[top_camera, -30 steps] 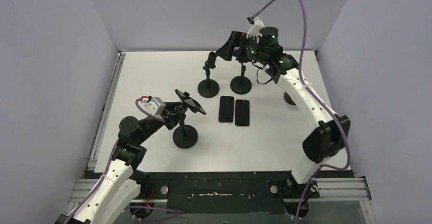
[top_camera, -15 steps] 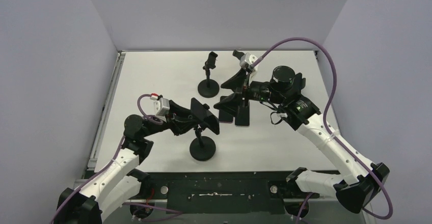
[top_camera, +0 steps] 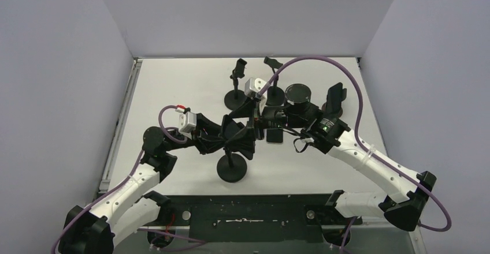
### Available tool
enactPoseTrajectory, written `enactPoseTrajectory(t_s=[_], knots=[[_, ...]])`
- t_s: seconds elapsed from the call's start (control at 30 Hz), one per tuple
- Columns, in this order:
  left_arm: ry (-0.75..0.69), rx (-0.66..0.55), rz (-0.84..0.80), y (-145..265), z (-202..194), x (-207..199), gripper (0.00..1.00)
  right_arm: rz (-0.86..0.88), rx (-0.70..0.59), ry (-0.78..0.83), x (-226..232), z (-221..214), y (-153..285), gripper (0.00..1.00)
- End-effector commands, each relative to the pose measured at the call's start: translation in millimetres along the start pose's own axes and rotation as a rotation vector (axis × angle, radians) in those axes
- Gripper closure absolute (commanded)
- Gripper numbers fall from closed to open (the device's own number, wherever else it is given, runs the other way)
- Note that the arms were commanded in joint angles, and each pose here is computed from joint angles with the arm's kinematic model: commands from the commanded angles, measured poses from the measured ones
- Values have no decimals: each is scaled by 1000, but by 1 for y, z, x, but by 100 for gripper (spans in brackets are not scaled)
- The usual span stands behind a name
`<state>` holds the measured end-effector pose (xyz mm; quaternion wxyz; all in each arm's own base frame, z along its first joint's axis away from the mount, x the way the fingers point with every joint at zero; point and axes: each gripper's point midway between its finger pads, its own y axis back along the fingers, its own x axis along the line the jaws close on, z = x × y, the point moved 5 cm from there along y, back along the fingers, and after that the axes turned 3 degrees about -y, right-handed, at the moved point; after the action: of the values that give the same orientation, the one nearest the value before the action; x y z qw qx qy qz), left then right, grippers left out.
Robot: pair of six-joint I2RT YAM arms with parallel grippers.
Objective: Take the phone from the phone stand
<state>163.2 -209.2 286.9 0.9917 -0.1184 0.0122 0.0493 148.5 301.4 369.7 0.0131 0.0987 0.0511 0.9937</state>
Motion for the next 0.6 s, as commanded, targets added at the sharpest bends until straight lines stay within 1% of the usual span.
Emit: enactPoseTrajectory(t_s=[0.0, 0.2, 0.37, 0.4, 0.5, 0.57], knots=[[-201, -112, -22, -10, 52, -6, 100, -44, -5, 57, -1, 15, -9, 0], [-204, -107, -25, -10, 52, -7, 100, -56, 31, 52, -3, 9, -15, 0], [-210, -105, -19, -10, 52, -6, 100, -56, 57, 42, -4, 3, -16, 9], [-210, -105, -18, -10, 51, -6, 100, -52, 58, 41, -4, 3, -16, 14], [-215, -105, -11, -11, 51, -4, 100, -52, 60, 42, -3, 3, -15, 37], [-216, -110, 7, -10, 50, -2, 100, -68, 54, 48, -3, 4, -12, 50]])
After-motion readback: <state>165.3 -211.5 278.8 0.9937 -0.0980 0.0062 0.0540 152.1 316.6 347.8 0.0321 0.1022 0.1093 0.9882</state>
